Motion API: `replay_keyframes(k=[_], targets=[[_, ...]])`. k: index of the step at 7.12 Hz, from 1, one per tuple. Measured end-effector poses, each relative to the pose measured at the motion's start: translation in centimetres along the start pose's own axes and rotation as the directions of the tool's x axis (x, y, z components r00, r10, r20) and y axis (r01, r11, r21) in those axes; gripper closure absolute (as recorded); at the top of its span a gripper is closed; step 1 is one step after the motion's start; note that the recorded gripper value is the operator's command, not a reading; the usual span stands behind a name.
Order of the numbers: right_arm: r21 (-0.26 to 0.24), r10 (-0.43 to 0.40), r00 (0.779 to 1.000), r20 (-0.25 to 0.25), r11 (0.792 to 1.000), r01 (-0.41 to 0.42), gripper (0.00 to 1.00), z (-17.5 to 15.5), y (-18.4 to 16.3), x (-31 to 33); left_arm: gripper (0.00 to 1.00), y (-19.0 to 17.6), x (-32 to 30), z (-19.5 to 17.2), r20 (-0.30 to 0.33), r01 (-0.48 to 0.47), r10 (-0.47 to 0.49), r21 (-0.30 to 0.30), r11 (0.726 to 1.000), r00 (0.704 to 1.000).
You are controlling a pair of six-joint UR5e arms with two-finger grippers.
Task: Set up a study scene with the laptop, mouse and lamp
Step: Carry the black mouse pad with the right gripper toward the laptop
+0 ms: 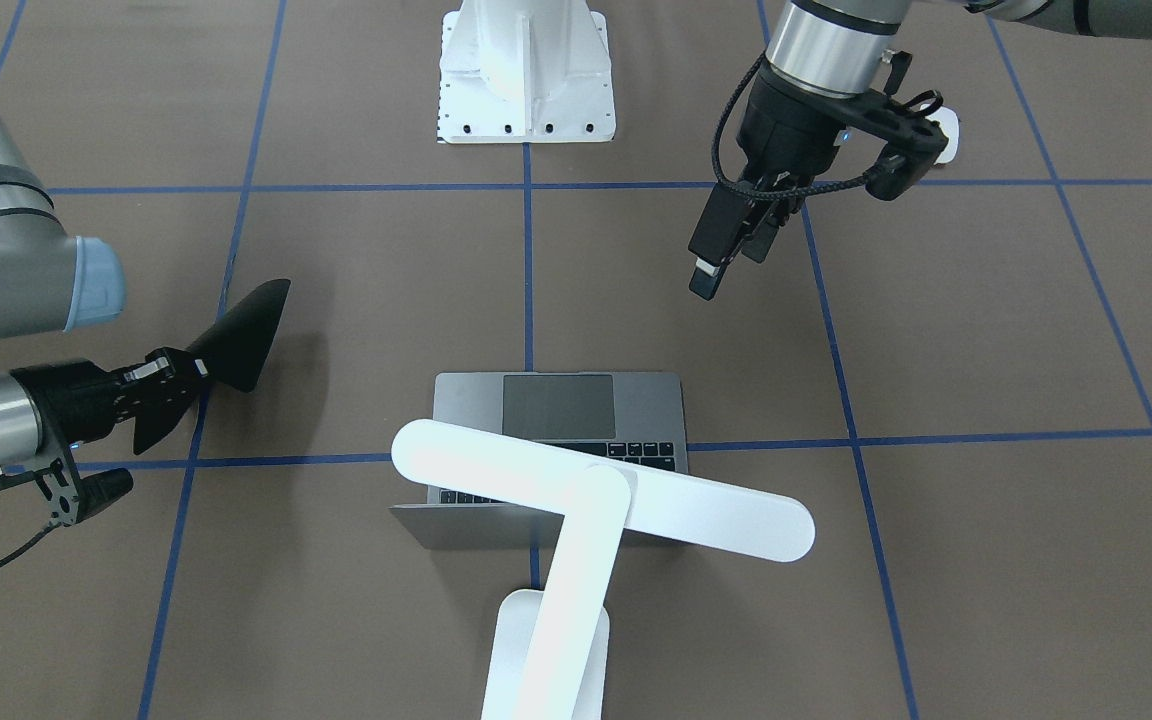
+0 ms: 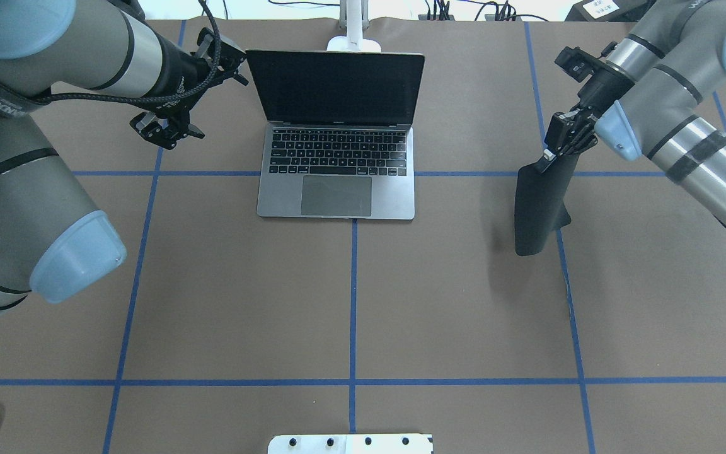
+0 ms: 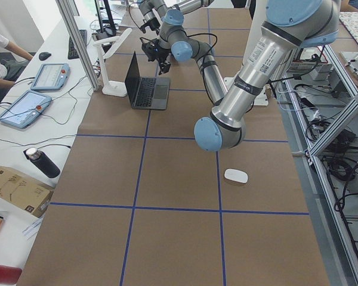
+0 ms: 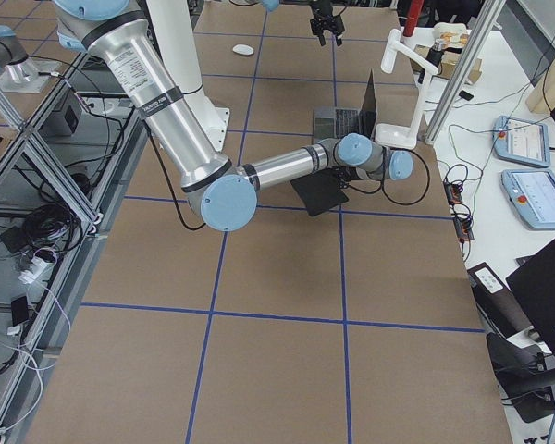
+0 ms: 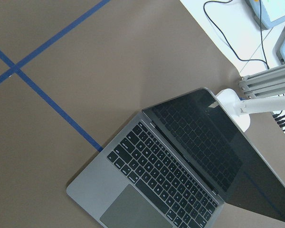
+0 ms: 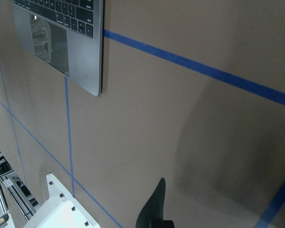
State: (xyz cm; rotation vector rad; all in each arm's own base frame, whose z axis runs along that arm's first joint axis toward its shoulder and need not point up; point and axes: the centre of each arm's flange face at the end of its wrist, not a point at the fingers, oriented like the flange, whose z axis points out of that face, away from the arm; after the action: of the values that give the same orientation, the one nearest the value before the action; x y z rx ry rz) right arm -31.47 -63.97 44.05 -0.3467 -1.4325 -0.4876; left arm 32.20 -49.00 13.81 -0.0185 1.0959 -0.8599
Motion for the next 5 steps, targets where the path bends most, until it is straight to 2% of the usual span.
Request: replay_keyframes(k=[3,4,5], targets=[[-0.029,-0.008,1.0,0.013,1.0,0.008,1.0,2.3,-4.0,-2.5,0.01,0.0,0.0,-0.3,-0.003,0.0,0.0,0.0,1.0,1.0],[-0.035,-0.014,1.0,0.02,0.999,0.014,0.78,2.9,-5.0,-3.3,0.01,0.0,0.0,-0.3,-0.004,0.0,0.0,0.0,1.0,1.0],[-0.041,-0.023,0.999,0.024,0.999,0.023,0.02,3.5,-5.6,-3.7,0.01,0.0,0.1,-0.4,-0.004,0.0,0.0,0.0,1.0,1.0]])
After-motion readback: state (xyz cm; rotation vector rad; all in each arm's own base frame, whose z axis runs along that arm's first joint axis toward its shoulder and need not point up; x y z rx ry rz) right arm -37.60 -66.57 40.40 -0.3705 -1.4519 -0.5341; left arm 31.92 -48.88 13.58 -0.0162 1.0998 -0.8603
